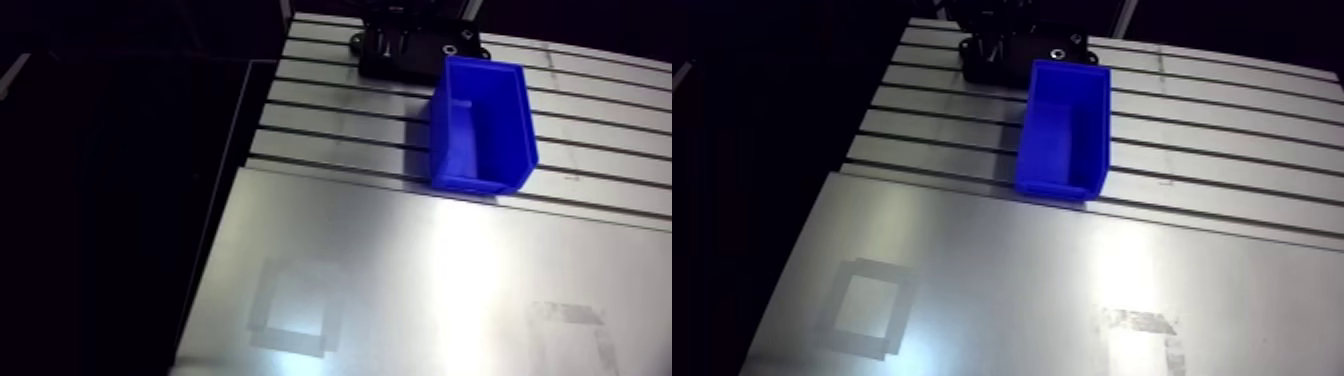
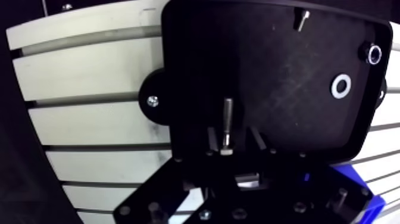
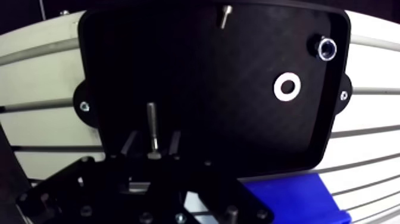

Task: Pick up the M10 bolt from the tray and put it into the blue bin.

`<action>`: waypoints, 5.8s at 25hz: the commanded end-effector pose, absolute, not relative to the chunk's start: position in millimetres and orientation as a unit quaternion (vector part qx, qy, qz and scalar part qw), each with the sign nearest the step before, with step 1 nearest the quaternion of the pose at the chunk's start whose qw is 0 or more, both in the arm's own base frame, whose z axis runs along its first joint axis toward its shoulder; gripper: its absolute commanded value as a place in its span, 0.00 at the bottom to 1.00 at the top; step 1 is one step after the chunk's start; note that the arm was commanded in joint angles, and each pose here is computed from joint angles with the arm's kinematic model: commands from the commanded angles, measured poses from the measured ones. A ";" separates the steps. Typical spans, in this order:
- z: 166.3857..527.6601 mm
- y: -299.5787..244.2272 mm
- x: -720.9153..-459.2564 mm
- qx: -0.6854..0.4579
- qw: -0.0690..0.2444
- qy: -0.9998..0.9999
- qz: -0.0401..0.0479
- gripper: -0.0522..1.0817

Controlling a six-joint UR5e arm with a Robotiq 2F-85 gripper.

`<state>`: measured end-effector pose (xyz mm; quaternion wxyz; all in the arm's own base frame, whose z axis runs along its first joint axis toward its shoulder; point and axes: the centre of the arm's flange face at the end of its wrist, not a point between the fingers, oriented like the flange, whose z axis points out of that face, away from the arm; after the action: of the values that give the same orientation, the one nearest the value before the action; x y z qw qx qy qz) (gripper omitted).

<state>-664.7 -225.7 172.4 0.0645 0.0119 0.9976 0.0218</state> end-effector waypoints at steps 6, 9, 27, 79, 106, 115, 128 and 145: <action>171.1 -225.6 -664.7 0.012 0.065 0.998 0.022 0.60; 170.3 -225.7 -665.1 0.011 0.064 0.998 0.022 0.63; 166.2 -226.0 -667.3 0.011 0.062 0.998 0.021 0.68; 383.5 -213.9 -607.0 -0.110 -0.019 0.993 0.024 0.99; 420.3 -109.1 -503.5 -0.565 -0.018 0.824 0.025 0.96; 390.9 -111.8 -490.8 -0.651 0.007 0.759 0.008 0.96; 333.3 -102.9 -478.4 -0.686 0.006 0.728 0.013 0.96; 256.1 -101.4 -504.8 -0.685 0.023 0.728 -0.004 0.95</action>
<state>-496.8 -102.0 276.7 0.0155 -0.6856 0.7278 0.0019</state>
